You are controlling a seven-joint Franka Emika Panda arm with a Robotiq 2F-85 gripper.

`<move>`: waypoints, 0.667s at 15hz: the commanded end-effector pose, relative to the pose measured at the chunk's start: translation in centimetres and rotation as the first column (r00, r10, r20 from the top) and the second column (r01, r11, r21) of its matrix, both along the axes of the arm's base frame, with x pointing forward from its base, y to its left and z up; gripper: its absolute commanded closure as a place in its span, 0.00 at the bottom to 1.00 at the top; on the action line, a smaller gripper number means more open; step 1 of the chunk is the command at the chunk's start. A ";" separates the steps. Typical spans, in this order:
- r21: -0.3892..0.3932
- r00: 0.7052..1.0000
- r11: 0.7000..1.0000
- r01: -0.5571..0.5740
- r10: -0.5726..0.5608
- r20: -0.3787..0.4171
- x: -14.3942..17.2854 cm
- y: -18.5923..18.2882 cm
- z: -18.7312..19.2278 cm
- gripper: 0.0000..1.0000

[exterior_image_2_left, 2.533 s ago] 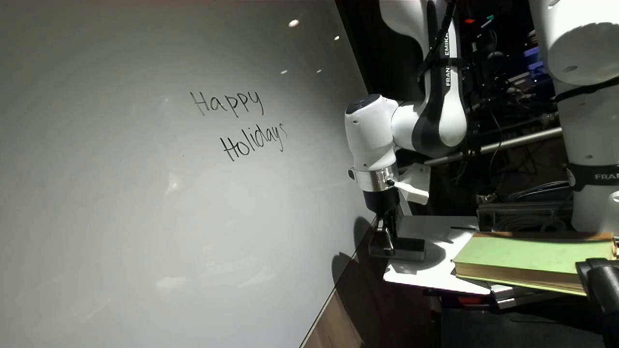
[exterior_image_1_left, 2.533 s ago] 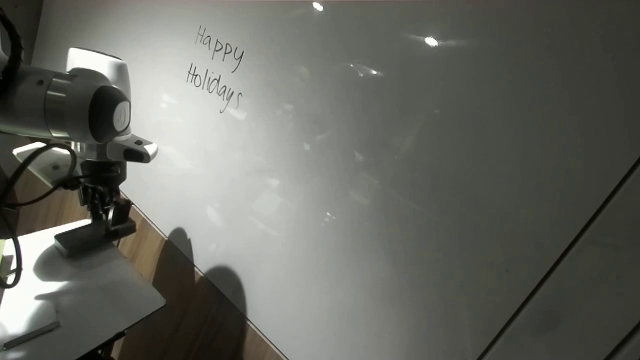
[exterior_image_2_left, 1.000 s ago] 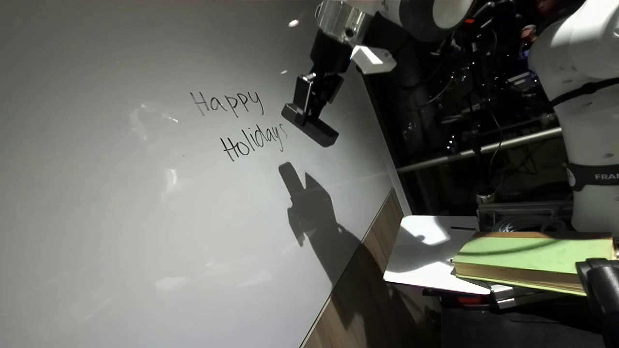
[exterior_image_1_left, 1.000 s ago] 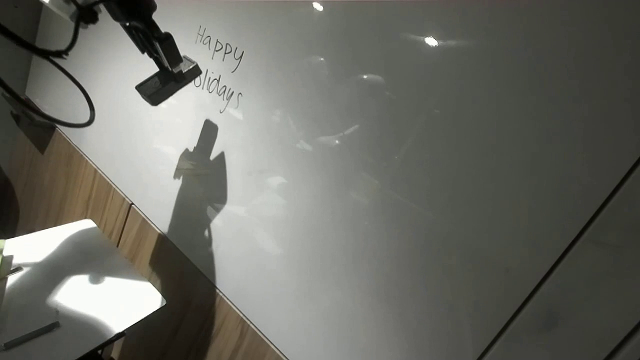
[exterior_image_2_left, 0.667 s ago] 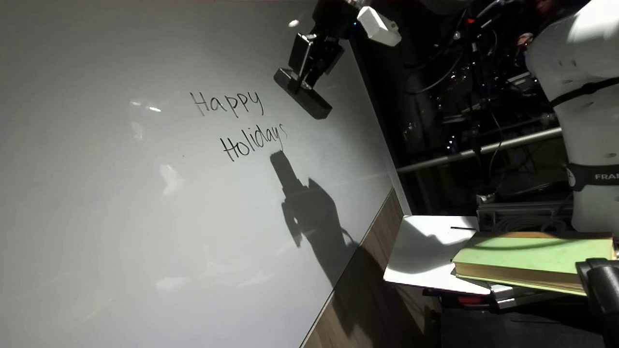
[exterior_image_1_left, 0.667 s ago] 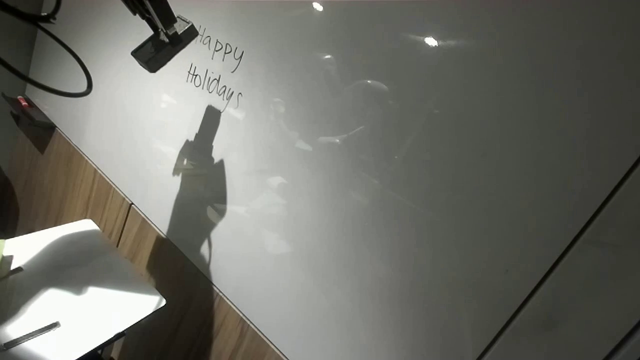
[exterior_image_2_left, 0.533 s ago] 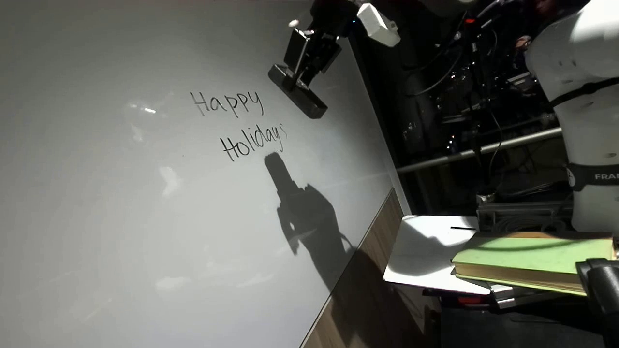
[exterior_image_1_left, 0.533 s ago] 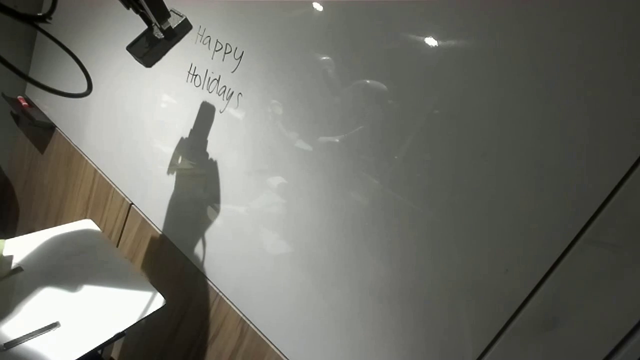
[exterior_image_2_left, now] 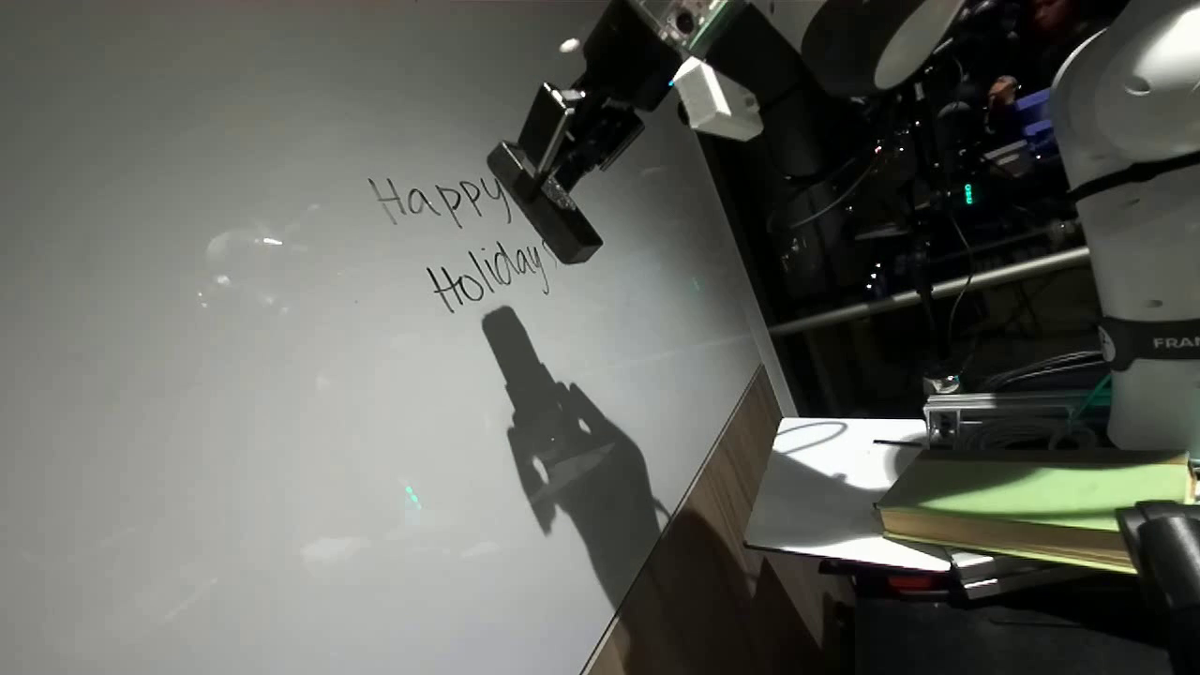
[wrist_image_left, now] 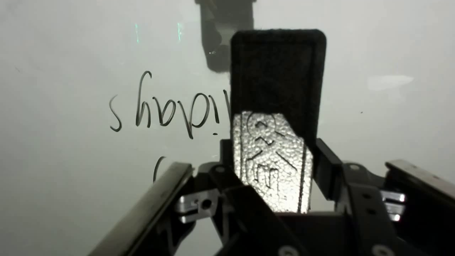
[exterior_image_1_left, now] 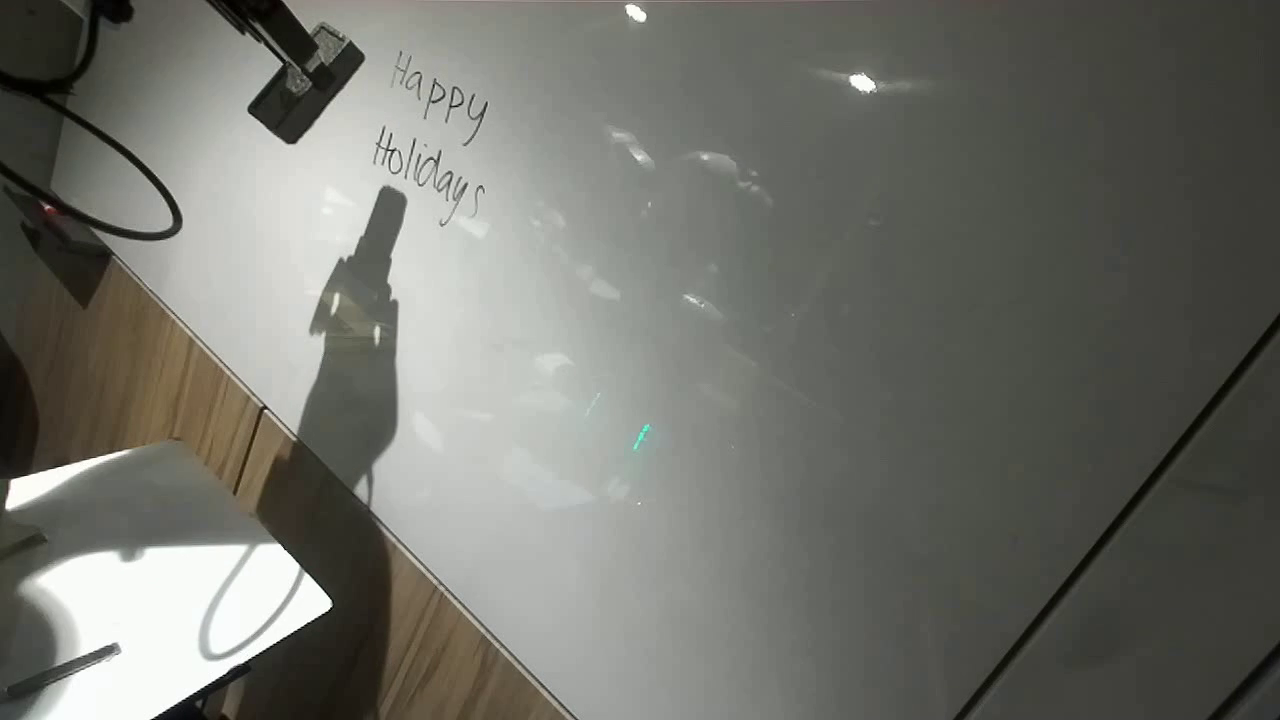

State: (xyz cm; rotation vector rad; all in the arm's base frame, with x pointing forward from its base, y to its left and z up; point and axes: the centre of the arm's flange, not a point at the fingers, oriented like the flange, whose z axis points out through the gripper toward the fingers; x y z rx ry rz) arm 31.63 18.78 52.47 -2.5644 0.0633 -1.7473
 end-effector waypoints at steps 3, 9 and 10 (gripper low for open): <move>-0.005 0.992 0.998 0.060 -0.059 0.113 6.0 1.5 -0.6 0.70; -0.040 0.988 0.995 0.088 -0.082 0.131 9.6 2.2 -1.7 0.70; -0.042 0.987 0.995 0.090 -0.084 0.136 9.9 2.4 -1.6 0.70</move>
